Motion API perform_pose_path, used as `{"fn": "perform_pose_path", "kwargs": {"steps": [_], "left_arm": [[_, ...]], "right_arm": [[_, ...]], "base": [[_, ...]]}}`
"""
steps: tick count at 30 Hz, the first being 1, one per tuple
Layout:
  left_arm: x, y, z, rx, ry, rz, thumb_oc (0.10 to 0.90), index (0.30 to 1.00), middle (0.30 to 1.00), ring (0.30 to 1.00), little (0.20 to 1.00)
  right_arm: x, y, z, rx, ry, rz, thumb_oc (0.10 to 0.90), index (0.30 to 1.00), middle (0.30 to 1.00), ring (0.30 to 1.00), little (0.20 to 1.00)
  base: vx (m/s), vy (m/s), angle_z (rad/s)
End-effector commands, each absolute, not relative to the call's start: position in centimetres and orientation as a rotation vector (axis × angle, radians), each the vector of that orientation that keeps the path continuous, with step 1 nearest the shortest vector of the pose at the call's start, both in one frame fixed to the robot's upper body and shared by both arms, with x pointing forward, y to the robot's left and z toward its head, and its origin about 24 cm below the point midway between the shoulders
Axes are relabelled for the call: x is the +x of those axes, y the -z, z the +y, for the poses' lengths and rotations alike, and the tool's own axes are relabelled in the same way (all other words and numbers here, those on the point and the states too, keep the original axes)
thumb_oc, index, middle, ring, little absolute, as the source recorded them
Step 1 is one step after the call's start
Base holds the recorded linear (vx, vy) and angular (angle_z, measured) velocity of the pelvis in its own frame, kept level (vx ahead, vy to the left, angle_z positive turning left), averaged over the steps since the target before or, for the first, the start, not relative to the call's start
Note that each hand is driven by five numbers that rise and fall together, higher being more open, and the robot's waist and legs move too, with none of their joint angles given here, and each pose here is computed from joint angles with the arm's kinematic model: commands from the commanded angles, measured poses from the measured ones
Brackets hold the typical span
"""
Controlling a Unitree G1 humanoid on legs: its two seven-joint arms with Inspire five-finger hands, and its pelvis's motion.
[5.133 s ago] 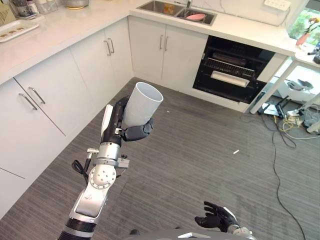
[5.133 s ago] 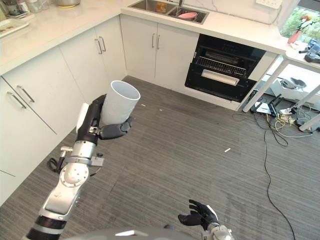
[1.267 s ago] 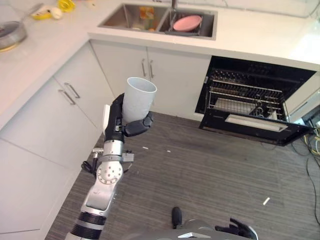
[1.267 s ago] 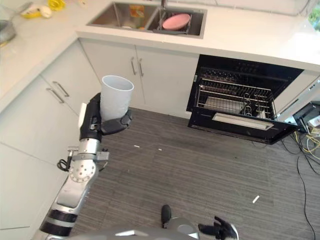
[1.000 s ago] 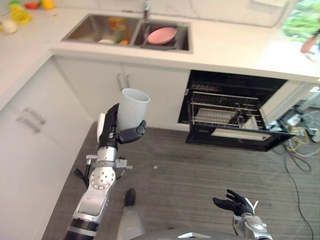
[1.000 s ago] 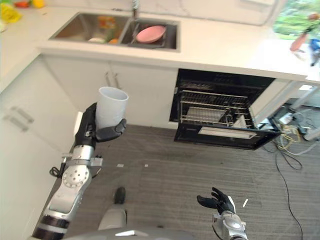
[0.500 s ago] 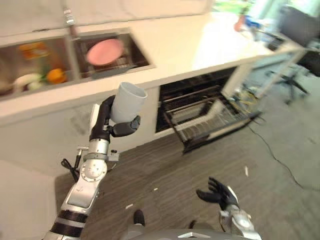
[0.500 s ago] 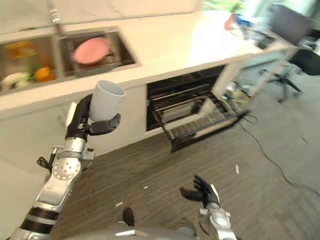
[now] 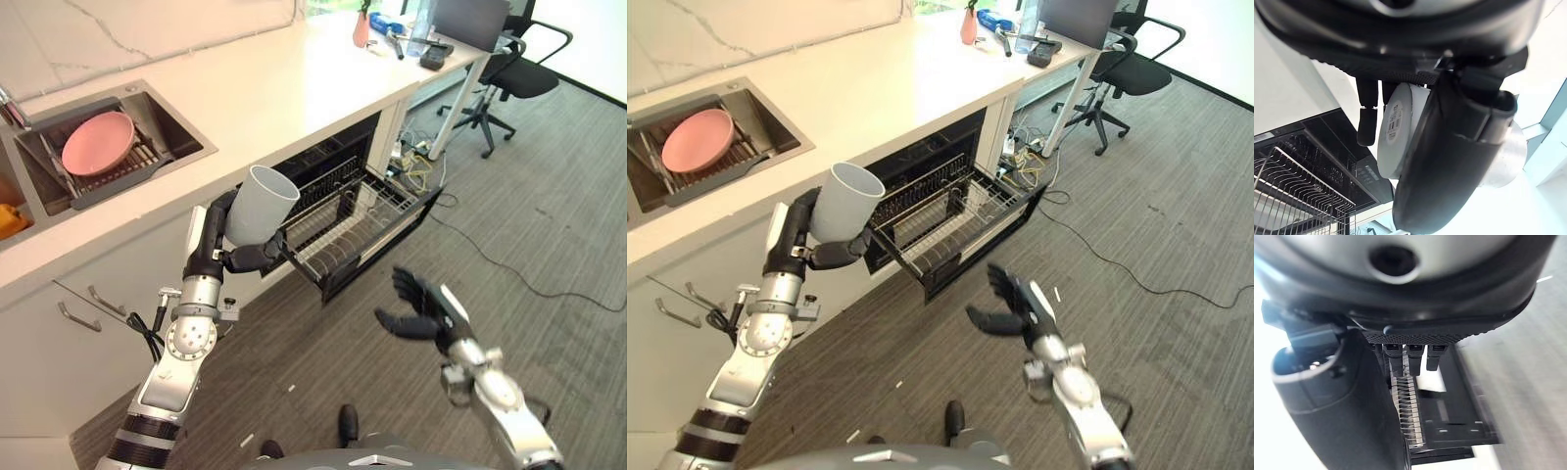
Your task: Place the dishes in the dishwasher.
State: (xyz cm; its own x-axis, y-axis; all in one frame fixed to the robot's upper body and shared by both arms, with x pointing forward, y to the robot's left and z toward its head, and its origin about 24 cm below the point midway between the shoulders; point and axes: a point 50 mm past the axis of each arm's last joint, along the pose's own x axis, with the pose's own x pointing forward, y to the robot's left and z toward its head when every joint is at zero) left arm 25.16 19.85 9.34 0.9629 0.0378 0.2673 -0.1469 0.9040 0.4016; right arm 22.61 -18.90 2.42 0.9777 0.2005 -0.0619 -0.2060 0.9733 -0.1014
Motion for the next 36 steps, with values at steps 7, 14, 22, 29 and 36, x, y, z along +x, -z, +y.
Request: {"fn": "perform_pose_path", "kwargs": {"steps": [7,14,22,29,36], "left_arm": [[26.8,-17.9,15.8,0.435,-0.107,-0.835,0.4,0.3,0.3,0.3,0.3],[27.2,-17.1,14.5,0.421,-0.069,-0.809,0.4,0.3,0.3,0.3,0.3],[25.6,-16.7,11.6,0.396,0.093,-0.849,0.4,0.3,0.3,0.3,0.3],[24.4,-15.6,10.7,0.398,0.166,-0.835,0.4,0.3,0.3,0.3,0.3],[24.1,-14.7,10.7,0.42,0.188,-0.803,0.4,0.3,0.3,0.3,0.3]], "right_arm": [[25.6,-12.0,-13.1,0.25,-0.443,-0.461,0.8,0.9,0.9,0.9,0.9],[25.0,-12.5,-11.3,0.31,-0.521,-0.472,0.8,0.9,0.9,0.9,0.9],[24.9,-14.1,-10.2,0.335,-0.472,-0.552,0.8,0.9,0.9,0.9,0.9],[24.9,-15.0,-10.3,0.377,-0.476,-0.588,0.8,0.9,0.9,0.9,0.9],[25.0,-15.9,-10.7,0.399,-0.459,-0.625,0.8,0.9,0.9,0.9,0.9]], "base": [[0.1,-0.191,0.19],[0.18,0.067,-0.32],[0.05,0.055,-0.15],[0.02,0.056,-0.02],[0.01,0.055,-0.01]]}}
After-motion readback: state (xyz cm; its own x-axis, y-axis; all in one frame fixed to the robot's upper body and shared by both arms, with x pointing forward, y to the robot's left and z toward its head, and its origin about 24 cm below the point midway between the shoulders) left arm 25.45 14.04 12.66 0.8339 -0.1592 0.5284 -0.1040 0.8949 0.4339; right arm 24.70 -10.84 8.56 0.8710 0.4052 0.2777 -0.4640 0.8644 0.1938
